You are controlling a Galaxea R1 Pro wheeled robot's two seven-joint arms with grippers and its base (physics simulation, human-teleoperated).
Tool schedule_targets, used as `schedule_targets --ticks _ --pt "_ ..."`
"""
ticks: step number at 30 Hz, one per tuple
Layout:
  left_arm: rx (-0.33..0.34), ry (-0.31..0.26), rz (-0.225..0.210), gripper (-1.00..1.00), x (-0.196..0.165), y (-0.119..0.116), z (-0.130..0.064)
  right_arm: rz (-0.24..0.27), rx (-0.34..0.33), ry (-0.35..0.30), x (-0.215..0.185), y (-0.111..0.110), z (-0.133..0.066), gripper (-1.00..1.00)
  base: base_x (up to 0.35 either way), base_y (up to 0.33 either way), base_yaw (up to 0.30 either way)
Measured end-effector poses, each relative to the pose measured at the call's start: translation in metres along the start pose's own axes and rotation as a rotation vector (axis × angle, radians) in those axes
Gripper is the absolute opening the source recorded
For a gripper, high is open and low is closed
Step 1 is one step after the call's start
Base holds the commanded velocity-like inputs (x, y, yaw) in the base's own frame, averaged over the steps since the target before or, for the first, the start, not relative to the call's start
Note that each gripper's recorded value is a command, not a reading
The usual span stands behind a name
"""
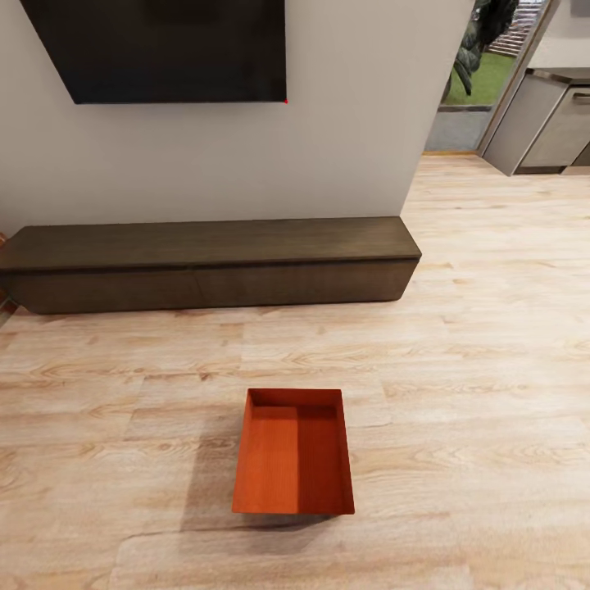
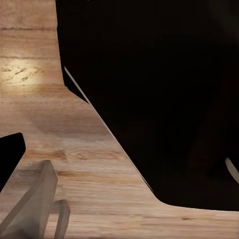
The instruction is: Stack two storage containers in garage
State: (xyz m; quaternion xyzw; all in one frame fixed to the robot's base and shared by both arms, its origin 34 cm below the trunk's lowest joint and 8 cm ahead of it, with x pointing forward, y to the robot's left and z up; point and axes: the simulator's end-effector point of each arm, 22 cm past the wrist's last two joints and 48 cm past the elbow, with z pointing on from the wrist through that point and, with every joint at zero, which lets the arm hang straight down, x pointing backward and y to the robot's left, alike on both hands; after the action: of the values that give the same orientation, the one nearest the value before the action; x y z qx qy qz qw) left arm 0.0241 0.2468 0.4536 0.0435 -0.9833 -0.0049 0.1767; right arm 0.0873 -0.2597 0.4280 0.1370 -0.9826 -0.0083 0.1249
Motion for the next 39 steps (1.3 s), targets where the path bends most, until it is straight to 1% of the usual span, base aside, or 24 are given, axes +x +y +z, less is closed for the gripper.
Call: schedule_targets --ticks 3,4,5,6,8,9,10,11,12,16,19,21,23,24,25,26,28,29,32,33,34,36,38,39 --pt "0.001 0.003 0.000 1.00 0.000 -0.001 0.000 -0.005 0.001 0.002 0.000 0.001 0.000 1.00 0.000 0.000 0.000" --pt "0.000 0.006 0.006 1.00 0.001 -0.001 0.000 -0.013 0.002 0.000 -0.001 0.003 0.000 1.00 0.000 0.000 0.000" --pt "0.001 -0.003 0.011 1.00 -0.004 -0.001 0.000 -0.016 0.000 -0.008 -0.005 0.005 0.000 1.00 0.000 0.000 0.000" --pt "-0.008 -0.082 0.012 1.00 -0.042 0.004 -0.002 -0.009 -0.007 -0.059 -0.029 0.005 0.000 1.00 0.000 0.000 0.000" --pt "-0.003 -0.169 0.014 1.00 -0.085 0.004 -0.009 -0.001 -0.022 -0.152 -0.075 0.008 -0.003 1.00 0.000 0.000 0.000" --pt "-0.001 -0.205 0.016 1.00 -0.103 0.003 -0.013 0.001 -0.024 -0.195 -0.096 0.005 -0.006 1.00 0.000 0.000 0.000" --pt "0.001 -0.236 0.017 1.00 -0.120 0.002 -0.017 0.001 -0.021 -0.227 -0.113 -0.002 -0.009 1.00 0.000 0.000 0.000" --pt "0.003 -0.270 0.019 1.00 -0.141 0.001 -0.024 -0.001 -0.009 -0.260 -0.132 -0.016 -0.015 1.00 0.000 0.000 0.000" --pt "0.003 -0.290 0.020 1.00 -0.155 0.002 -0.029 -0.003 -0.003 -0.282 -0.145 -0.024 -0.019 1.00 0.000 0.000 0.000" --pt "-0.002 -0.336 0.021 1.00 -0.193 0.005 -0.046 -0.007 0.006 -0.339 -0.178 -0.036 -0.032 1.00 0.000 0.000 0.000" --pt "-0.006 -0.369 0.024 1.00 -0.221 0.009 -0.061 0.000 0.026 -0.348 -0.187 -0.050 -0.037 1.00 0.000 0.000 0.000" --pt "-0.006 -0.373 0.025 1.00 -0.231 0.009 -0.067 0.021 0.033 -0.356 -0.195 -0.056 -0.039 1.00 0.000 0.000 0.000" --pt "-0.006 -0.373 0.026 1.00 -0.244 0.008 -0.073 0.064 0.047 -0.381 -0.219 -0.068 -0.045 1.00 0.000 0.000 0.000" --pt "-0.005 -0.378 0.026 1.00 -0.250 0.007 -0.075 0.077 0.053 -0.387 -0.226 -0.071 -0.046 1.00 0.000 0.000 0.000" --pt "-0.004 -0.390 0.026 1.00 -0.264 0.005 -0.079 0.099 0.064 -0.396 -0.239 -0.078 -0.050 1.00 0.000 0.000 0.000" --pt "-0.002 -0.399 0.025 1.00 -0.272 0.004 -0.082 0.111 0.070 -0.399 -0.245 -0.081 -0.051 1.00 0.000 0.000 0.000" --pt "0.000 -0.435 0.022 1.00 -0.302 0.001 -0.093 0.144 0.094 -0.409 -0.270 -0.093 -0.058 1.00 0.000 0.000 0.000" --pt "-0.001 -0.445 0.020 1.00 -0.310 0.000 -0.096 0.151 0.101 -0.414 -0.278 -0.096 -0.061 1.00 0.000 0.000 0.000" --pt "-0.002 -0.515 0.012 1.00 -0.361 -0.006 -0.118 0.180 0.156 -0.471 -0.328 -0.117 -0.081 1.00 0.000 0.000 0.000" --pt "-0.004 -0.537 0.006 1.00 -0.388 -0.011 -0.130 0.199 0.194 -0.505 -0.354 -0.128 -0.094 1.00 0.000 0.000 0.000" --pt "-0.004 -0.547 0.003 1.00 -0.406 -0.015 -0.139 0.215 0.218 -0.529 -0.371 -0.133 -0.103 1.00 0.000 0.000 0.000" --pt "0.008 -0.561 0.001 1.00 -0.440 -0.029 -0.154 0.262 0.244 -0.568 -0.399 -0.137 -0.119 1.00 0.000 0.000 0.000" --pt "0.046 -0.585 0.004 1.00 -0.492 -0.062 -0.180 0.356 0.218 -0.621 -0.441 -0.123 -0.140 1.00 0.000 0.000 0.000" --pt "0.055 -0.586 0.007 1.00 -0.500 -0.070 -0.183 0.378 0.215 -0.641 -0.454 -0.120 -0.145 1.00 0.000 0.000 0.000"
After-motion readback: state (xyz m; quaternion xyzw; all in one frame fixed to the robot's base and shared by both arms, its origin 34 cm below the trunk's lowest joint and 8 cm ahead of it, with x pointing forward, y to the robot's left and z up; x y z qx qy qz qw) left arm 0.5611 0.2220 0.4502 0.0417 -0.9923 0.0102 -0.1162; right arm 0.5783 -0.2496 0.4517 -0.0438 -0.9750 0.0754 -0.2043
